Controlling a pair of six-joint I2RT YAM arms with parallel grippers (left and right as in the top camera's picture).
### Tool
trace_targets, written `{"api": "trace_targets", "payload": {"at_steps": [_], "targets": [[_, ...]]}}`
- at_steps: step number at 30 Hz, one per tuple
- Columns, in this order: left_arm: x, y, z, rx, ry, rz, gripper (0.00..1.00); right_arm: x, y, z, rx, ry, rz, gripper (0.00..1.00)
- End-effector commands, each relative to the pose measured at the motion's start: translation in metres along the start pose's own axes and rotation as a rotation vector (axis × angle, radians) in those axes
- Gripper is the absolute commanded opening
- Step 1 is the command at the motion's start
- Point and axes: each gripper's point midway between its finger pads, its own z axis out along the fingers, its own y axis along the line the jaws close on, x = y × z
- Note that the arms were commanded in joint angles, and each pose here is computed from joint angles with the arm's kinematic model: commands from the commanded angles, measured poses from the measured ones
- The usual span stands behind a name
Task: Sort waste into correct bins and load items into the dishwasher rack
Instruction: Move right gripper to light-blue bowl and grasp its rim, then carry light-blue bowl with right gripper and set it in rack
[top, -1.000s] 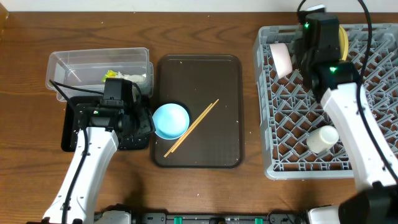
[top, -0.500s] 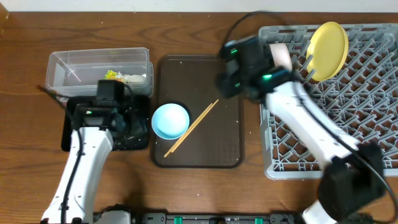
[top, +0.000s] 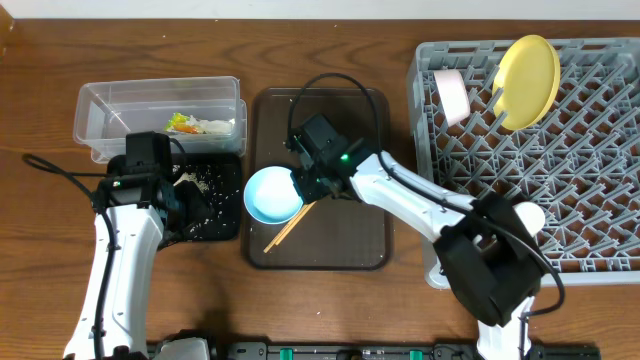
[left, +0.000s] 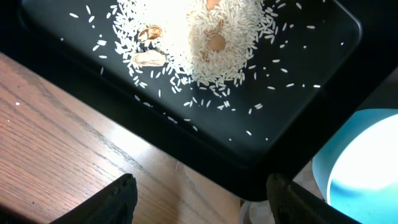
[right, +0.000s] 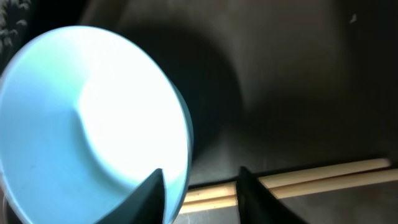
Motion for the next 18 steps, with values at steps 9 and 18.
{"api": "trace_targets", "payload": {"at_steps": [9,18], "targets": [[-0.005,0.002,-0.005,-0.006,-0.023,-0.018,0.70,-0.037,-0.008,-0.009,-0.011,-0.127,0.068,0.01],[-0.005,0.002,-0.005,-0.005,-0.024,-0.018,0.70,-0.092,-0.077,-0.133,0.205,-0.391,0.071,0.01]]}}
